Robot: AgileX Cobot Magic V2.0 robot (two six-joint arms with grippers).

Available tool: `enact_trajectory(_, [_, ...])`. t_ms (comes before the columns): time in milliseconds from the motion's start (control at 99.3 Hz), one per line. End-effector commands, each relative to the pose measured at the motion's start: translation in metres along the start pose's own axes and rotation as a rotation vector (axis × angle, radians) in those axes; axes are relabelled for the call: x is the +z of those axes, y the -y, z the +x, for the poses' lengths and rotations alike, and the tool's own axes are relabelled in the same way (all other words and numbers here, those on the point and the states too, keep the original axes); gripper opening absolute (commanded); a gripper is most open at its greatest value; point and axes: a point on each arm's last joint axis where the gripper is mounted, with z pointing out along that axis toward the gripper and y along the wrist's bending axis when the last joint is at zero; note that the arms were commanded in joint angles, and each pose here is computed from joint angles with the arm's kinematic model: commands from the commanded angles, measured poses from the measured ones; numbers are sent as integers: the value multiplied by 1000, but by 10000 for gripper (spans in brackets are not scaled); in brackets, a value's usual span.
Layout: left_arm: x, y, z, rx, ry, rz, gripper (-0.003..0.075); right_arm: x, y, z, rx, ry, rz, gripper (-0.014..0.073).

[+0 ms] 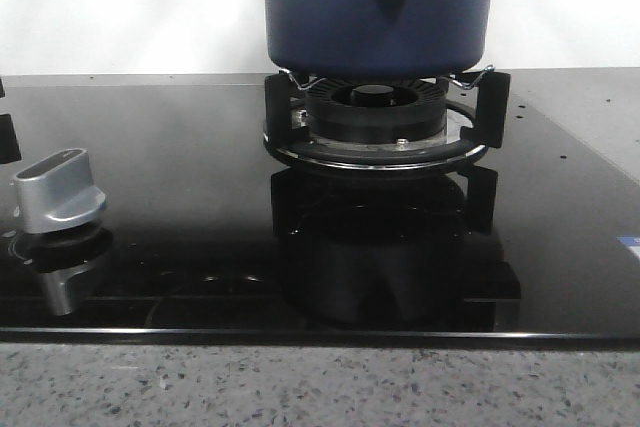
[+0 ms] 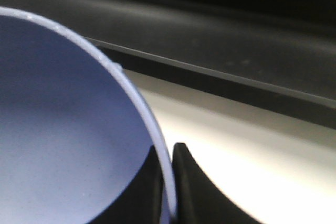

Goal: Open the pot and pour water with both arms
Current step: 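Tilt the bowl over the open pot with the right gripper to pour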

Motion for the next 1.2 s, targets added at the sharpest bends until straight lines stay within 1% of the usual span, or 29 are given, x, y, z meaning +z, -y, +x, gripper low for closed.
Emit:
enact_trajectory(0, [-12,21,-40,31,142,20,300,-1,11,-29,-13,187,54,-46])
enact_trajectory(201, [-12,21,-40,31,142,20,300,-2,12,-30,-5,198,67,-46])
enact_trajectory(423, [-12,21,-40,31,142,20,300,-3,14,-35,-6,259,82,-46])
enact_trajectory(1188, [-12,21,-40,31,142,20,300,-3,14,-35,-5,259,83,-46])
